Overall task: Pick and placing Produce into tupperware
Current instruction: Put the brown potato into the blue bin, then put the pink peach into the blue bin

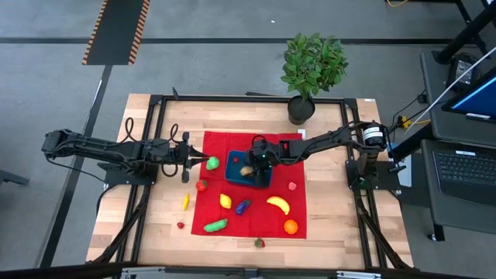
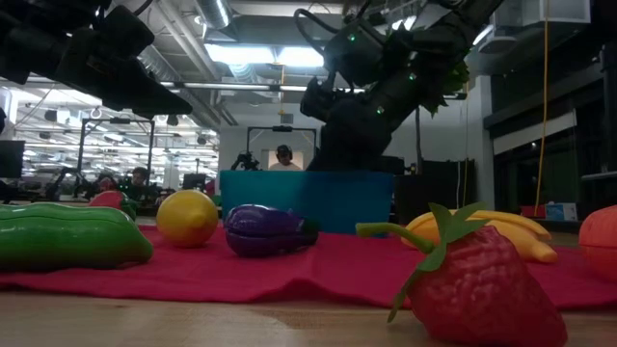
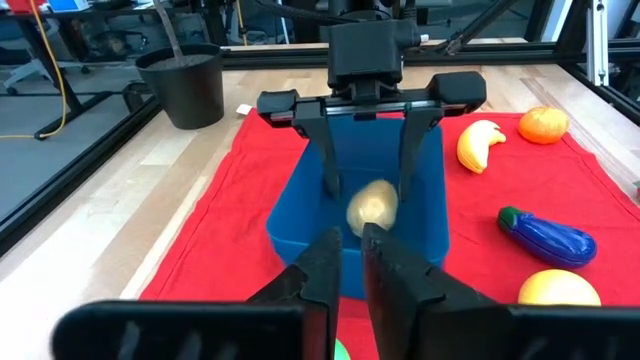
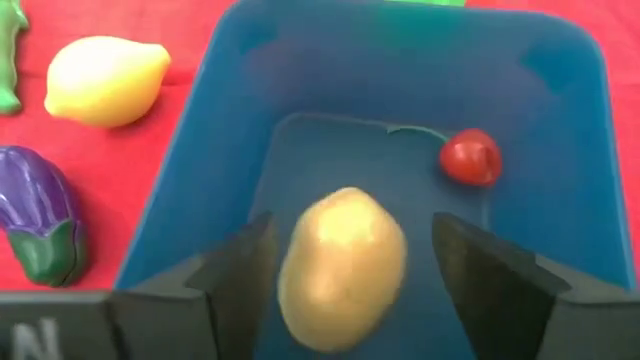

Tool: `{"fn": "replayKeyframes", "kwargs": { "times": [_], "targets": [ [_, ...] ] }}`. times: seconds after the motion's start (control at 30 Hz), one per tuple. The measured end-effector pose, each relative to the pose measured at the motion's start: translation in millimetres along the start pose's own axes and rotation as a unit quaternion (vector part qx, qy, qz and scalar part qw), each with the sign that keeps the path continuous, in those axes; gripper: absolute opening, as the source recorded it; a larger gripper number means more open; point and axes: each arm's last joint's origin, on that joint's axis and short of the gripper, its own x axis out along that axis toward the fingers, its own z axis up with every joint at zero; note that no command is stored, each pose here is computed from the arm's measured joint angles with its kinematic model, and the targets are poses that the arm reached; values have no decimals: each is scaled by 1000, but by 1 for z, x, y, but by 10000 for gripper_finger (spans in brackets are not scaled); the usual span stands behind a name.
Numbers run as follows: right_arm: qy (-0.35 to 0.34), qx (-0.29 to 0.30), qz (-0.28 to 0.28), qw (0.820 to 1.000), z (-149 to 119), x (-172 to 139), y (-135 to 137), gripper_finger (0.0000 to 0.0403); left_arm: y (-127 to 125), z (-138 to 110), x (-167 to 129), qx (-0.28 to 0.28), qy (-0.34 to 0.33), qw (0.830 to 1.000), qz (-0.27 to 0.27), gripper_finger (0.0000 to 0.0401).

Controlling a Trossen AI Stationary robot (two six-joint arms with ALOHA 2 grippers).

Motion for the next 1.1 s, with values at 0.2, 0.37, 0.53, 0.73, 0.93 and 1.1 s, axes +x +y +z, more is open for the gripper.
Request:
{"fn": "replayKeyframes", "kwargs": {
  "times": [0.2,0.37,0.53,0.73,0.93,1.1],
  "targets": [
    [-1,-1,0,1000,1,0,0,288,0,0,0,0,0,1000,0,21],
    [28,-13,2,1000,15,-5,0,290,0,0,0,1,0,1000,0,10],
    [97,5,-22,995,32,-19,-9,290,0,0,0,1,0,1000,0,1],
    [79,8,-26,997,36,-37,-13,284,0,1,0,0,-7,1000,0,10],
    [14,16,-31,999,26,-69,-9,279,0,2,0,-3,-12,1000,0,24],
    [-81,8,-35,996,6,-102,-2,279,0,3,0,-5,-15,1000,0,35]
  ]
}}
